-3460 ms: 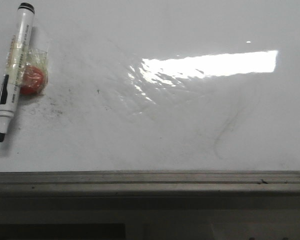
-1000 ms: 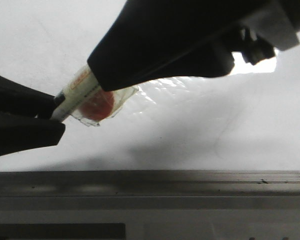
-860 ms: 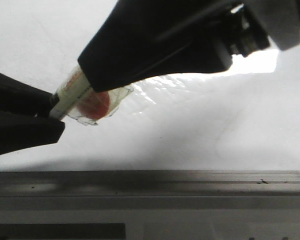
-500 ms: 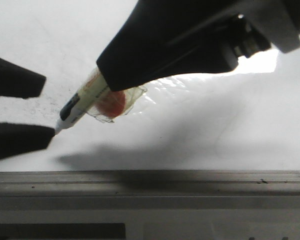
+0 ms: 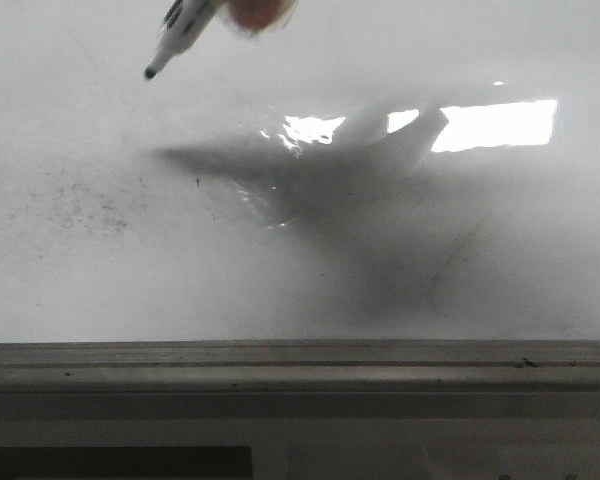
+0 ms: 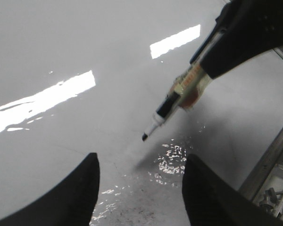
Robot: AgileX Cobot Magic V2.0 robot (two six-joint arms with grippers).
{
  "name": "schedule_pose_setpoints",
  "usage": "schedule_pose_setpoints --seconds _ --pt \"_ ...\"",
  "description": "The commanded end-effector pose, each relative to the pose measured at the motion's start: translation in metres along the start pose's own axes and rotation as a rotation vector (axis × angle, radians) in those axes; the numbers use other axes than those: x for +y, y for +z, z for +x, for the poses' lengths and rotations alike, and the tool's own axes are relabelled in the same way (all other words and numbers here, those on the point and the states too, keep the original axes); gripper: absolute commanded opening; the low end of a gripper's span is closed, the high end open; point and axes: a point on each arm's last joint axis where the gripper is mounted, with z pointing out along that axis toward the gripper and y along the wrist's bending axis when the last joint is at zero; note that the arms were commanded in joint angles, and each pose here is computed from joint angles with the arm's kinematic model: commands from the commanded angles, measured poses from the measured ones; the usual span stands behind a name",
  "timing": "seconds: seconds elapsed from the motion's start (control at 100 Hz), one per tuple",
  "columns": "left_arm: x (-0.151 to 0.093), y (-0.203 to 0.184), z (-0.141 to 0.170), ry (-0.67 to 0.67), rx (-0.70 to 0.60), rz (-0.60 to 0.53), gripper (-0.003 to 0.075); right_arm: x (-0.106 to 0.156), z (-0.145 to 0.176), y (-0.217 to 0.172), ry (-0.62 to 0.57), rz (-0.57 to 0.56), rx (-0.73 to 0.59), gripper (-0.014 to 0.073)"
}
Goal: Write number 8 on whiteboard
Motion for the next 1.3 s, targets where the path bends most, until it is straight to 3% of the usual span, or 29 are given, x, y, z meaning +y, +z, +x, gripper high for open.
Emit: schedule_pose_setpoints --seconds 0.0,0.15,0.38,0.49,0.65,0.81,1.01,1.29 --pt "0.001 0.000 -0.014 -0.037 -0.085 0.004 0.0368 -0.013 -0.030 -0.019 0.027 0.060 -0.123 -0.0043" --pt "0.001 0.000 -0.015 -0.066 -0.091 0.001 0.0368 -0.032 -0.035 -0.019 0.057 0.128 -0.102 -0.0043" --pt "0.001 0.000 -0.015 -0.064 -0.092 0.001 0.0368 -0.038 -0.015 0.019 0.080 0.113 0.090 -0.0043" --pt "0.001 0.000 -0.015 -0.059 -0.092 0.001 0.0368 -0.037 -0.012 0.012 0.064 0.117 0.136 -0.0043" --pt "0.001 0.000 -0.015 -0.059 -0.092 0.001 0.0368 -0.041 -0.009 -0.014 0.034 0.211 0.189 -0.0043" --pt "0.001 0.000 -0.015 -0.059 -0.092 0.001 0.0368 -0.032 0.004 -0.007 0.074 0.154 0.270 -0.0043" --pt "0.001 0.000 -0.015 -0.059 -0.092 0.001 0.0368 -0.021 -0.011 0.014 0.055 0.109 0.119 -0.0043" --pt "0.001 0.000 -0.015 -0.059 -0.092 0.001 0.0368 -0.041 -0.027 -0.019 0.067 0.235 -0.003 -0.0043"
